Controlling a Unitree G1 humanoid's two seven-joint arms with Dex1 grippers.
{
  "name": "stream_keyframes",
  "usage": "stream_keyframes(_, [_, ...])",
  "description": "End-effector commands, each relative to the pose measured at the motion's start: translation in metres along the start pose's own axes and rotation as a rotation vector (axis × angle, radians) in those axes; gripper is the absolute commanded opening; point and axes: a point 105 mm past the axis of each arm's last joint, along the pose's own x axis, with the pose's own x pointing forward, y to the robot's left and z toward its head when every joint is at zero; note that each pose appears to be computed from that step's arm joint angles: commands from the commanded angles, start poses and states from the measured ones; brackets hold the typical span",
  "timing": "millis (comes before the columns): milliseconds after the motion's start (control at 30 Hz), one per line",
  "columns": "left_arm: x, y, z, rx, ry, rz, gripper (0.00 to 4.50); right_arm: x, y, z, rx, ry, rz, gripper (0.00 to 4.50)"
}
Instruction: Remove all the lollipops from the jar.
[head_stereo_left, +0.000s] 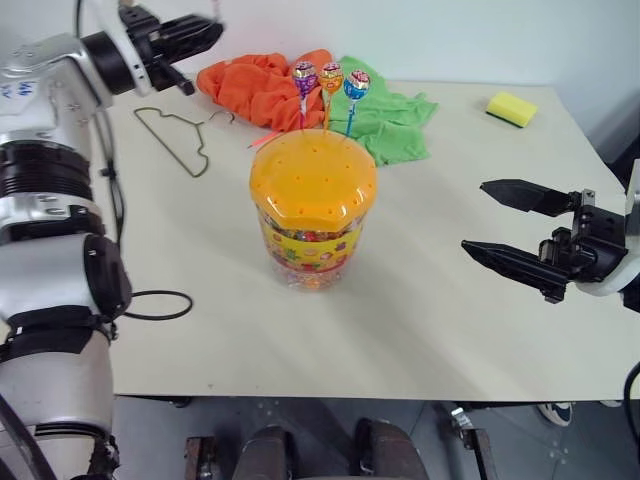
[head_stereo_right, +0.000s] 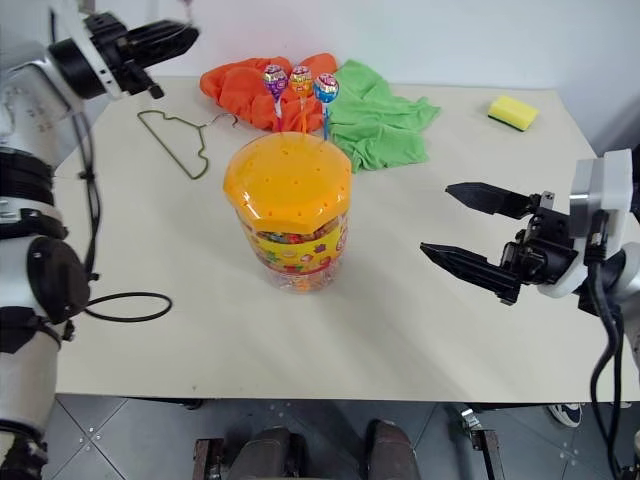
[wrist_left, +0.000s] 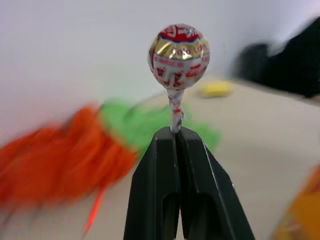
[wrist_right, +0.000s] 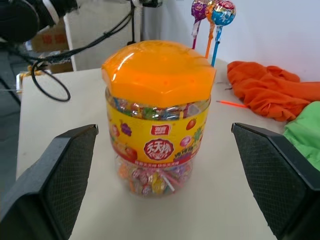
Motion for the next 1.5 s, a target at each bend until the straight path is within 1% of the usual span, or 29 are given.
stream_keyframes(33, [-0.027, 0.028, -0.042, -0.02, 0.261, 0.21, 0.03, -0.002, -0.001, 0.008, -0.031, 0.004, 0.04, 4.5])
stream_keyframes(100, [-0.053, 0.046, -0.077, -0.043, 0.442, 0.355, 0.03, -0.001, -0.005, 0.008, -0.033, 0.0, 0.041, 4.5])
stream_keyframes(233, [-0.094, 0.058, -0.118, -0.106, 0.658, 0.507, 0.03, 0.005, -0.008, 0.004, -0.025, -0.015, 0.063, 4.5])
stream_keyframes(300, [-0.11, 0.06, -0.133, -0.123, 0.749, 0.555, 0.03, 0.009, -0.009, 0.002, -0.019, -0.018, 0.08, 4.5])
stream_keyframes(467, [-0.143, 0.059, -0.157, -0.205, 0.92, 0.65, 0.03, 0.014, -0.013, -0.001, -0.018, -0.02, 0.104, 4.5])
stream_keyframes(633, [-0.161, 0.054, -0.167, -0.243, 1.018, 0.668, 0.03, 0.015, -0.015, -0.002, -0.019, -0.022, 0.113, 4.5])
stream_keyframes(733, [-0.163, 0.047, -0.162, -0.294, 1.0, 0.653, 0.66, 0.015, -0.015, -0.002, -0.019, -0.022, 0.118, 4.5])
stream_keyframes(833, [-0.167, 0.044, -0.155, -0.255, 1.018, 0.649, 1.61, 0.015, -0.016, -0.002, -0.02, -0.021, 0.121, 4.5])
stream_keyframes(967, [-0.167, 0.041, -0.134, -0.186, 1.013, 0.635, 2.81, 0.013, -0.016, -0.002, -0.021, -0.016, 0.125, 4.5])
stream_keyframes(1067, [-0.16, 0.038, -0.116, -0.132, 0.971, 0.59, 3.8, 0.011, -0.016, 0.0, -0.02, -0.013, 0.127, 4.5])
stream_keyframes(1133, [-0.146, 0.035, -0.097, -0.076, 0.89, 0.532, 4.43, 0.01, -0.016, 0.001, -0.021, -0.01, 0.129, 4.5])
stream_keyframes(1200, [-0.126, 0.027, -0.08, -0.044, 0.78, 0.432, 4.47, 0.009, -0.016, 0.004, -0.023, -0.014, 0.127, 4.5])
stream_keyframes(1233, [-0.106, 0.015, -0.067, -0.008, 0.668, 0.315, 4.47, 0.009, -0.017, 0.006, -0.024, -0.025, 0.119, 4.5])
stream_keyframes(1300, [-0.078, -0.008, -0.047, 0.067, 0.478, 0.115, 4.47, 0.008, -0.018, 0.01, -0.024, -0.043, 0.106, 4.5])
stream_keyframes(1367, [-0.058, -0.027, -0.031, 0.125, 0.299, -0.028, 4.47, 0.007, -0.018, 0.011, -0.024, -0.054, 0.095, 4.5])
stream_keyframes(1433, [-0.039, -0.047, -0.015, 0.153, 0.092, -0.176, 4.47, 0.005, -0.016, 0.012, -0.015, -0.064, 0.086, 4.5])
stream_keyframes(1500, [-0.026, -0.061, -0.006, 0.15, -0.052, -0.286, 4.47, 0.005, -0.015, 0.014, -0.012, -0.073, 0.076, 4.5])
